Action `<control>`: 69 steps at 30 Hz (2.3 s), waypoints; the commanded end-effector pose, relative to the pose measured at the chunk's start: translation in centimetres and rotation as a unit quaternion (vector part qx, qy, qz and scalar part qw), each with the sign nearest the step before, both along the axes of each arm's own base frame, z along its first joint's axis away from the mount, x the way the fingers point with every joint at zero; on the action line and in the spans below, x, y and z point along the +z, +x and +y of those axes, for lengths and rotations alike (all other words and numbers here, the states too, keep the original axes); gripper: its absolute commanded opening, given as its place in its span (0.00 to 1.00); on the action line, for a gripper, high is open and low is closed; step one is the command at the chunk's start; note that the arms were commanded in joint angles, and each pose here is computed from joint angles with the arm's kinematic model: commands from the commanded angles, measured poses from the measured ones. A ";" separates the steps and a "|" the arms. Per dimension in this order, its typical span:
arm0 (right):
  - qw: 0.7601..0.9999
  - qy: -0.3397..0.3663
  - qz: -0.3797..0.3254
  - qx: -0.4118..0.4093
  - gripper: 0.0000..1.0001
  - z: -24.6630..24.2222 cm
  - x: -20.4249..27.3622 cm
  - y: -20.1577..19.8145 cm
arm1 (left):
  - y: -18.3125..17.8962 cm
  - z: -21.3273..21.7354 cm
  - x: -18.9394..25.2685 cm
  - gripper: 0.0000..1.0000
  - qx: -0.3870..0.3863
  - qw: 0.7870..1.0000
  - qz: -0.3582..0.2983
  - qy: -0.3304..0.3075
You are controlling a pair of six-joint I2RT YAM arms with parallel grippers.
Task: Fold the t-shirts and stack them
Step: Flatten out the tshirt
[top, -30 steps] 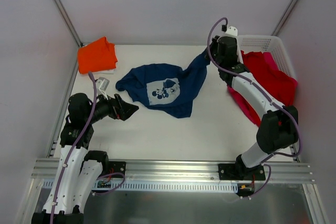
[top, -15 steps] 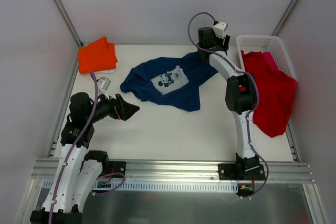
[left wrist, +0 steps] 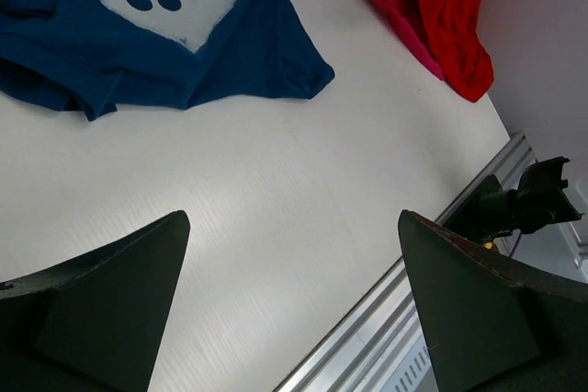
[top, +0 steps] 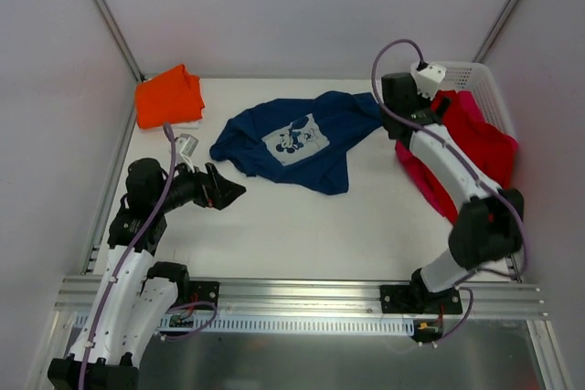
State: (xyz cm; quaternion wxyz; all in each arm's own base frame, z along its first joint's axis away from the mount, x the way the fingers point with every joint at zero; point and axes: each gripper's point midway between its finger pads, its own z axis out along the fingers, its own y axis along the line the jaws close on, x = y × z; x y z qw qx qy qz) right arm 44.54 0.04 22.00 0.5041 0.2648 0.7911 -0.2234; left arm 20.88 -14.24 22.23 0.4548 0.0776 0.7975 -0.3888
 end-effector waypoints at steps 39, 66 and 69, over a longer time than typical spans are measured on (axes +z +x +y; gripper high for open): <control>0.959 0.210 -0.088 0.171 0.99 3.5 -3.3 -22.8 | 9.6 -24.7 -10.9 0.99 0.308 0.935 0.169 0.049; 0.956 0.216 -0.102 0.169 1.00 1.9 -3.3 -25.3 | 10.6 -26.4 -18.9 0.41 0.373 0.902 0.204 0.072; 0.957 0.214 -0.099 0.168 1.00 1.9 -3.6 -25.2 | 11.3 -26.3 -19.4 0.15 0.368 0.902 0.210 0.082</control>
